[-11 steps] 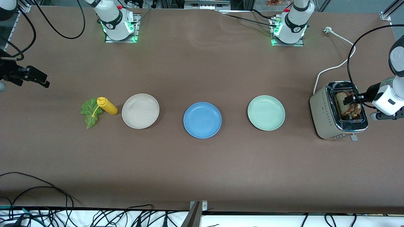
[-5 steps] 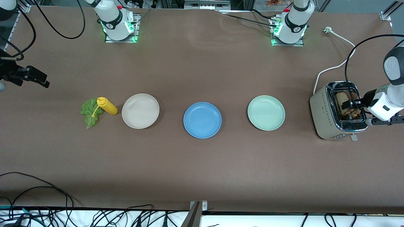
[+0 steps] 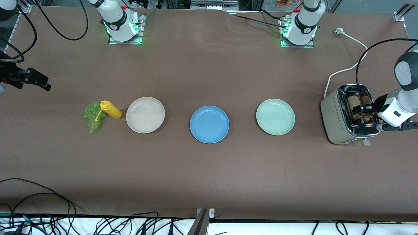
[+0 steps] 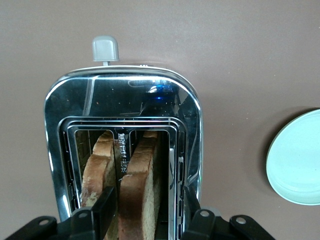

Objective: Make sandwich in blue plate with both arms
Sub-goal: 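Close the left gripper on the bread slice and lift it out, then carry the bread slice with the left gripper over the blue plate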

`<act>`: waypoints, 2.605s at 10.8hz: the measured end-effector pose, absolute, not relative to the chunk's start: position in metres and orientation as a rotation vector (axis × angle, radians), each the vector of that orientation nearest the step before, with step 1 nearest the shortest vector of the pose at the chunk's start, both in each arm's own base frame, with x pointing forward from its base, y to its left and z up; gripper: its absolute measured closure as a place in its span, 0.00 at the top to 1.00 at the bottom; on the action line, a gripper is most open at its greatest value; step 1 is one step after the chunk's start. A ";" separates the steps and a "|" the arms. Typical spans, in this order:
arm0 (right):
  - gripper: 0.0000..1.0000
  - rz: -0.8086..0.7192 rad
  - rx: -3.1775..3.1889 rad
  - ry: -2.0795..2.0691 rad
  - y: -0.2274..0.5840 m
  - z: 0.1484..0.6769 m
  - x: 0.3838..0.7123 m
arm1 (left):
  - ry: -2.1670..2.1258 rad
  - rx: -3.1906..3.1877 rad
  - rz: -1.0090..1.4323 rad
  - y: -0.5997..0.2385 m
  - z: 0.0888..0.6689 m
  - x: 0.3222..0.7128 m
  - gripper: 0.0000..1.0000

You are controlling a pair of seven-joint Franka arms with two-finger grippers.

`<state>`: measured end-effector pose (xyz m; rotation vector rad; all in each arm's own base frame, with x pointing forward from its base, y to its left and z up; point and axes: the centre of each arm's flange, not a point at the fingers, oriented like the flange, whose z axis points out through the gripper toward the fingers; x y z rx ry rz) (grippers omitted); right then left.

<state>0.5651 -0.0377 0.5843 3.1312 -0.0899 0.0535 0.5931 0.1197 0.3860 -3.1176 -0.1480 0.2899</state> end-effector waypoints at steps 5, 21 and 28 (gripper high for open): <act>1.00 0.054 3.131 -0.090 -0.038 0.584 0.565 | -0.147 -3.116 0.326 0.120 0.374 0.591 0.43; 1.00 0.055 3.131 -0.092 -0.038 0.585 0.565 | 0.199 -3.118 0.130 -0.038 0.541 0.544 0.09; 1.00 0.057 3.131 -0.092 -0.039 0.585 0.566 | 0.369 -3.092 0.237 -0.276 0.469 0.504 0.09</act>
